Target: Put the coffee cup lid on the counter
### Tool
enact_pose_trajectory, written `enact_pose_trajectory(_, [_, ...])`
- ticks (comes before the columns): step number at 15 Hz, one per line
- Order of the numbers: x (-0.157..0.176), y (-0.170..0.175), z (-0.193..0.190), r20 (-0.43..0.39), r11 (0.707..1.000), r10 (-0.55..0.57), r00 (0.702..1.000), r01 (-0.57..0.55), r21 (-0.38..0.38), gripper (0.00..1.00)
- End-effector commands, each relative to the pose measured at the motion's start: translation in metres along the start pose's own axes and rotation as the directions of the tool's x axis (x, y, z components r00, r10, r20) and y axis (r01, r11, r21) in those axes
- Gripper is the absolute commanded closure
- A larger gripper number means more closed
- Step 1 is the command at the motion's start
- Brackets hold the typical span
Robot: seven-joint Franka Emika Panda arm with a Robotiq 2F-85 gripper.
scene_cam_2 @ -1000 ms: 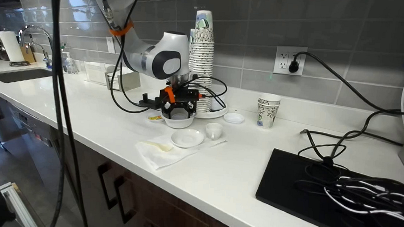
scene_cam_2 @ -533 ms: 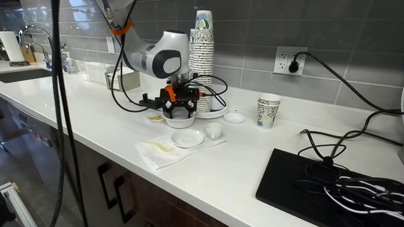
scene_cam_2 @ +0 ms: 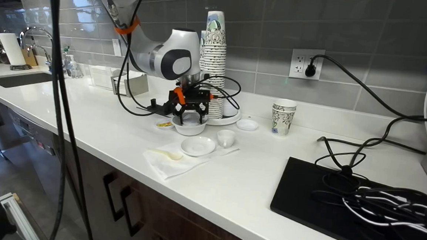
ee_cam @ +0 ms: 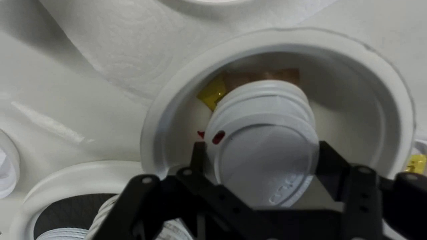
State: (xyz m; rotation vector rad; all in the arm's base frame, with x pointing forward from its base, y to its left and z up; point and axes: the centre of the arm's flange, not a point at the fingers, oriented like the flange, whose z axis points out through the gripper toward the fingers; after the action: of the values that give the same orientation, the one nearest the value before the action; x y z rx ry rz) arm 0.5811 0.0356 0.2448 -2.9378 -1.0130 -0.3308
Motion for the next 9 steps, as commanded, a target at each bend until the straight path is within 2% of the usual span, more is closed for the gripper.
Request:
enact_pose_trajectory(1, [0.003, -0.006, -0.018, 0.012, 1.000, 0.017, 1.000, -0.017, -0.007, 0.22])
enact_pose_trajectory(9, [-0.001, -0.011, -0.044, 0.039, 0.997, 0.072, 0.997, -0.072, 0.000, 0.19])
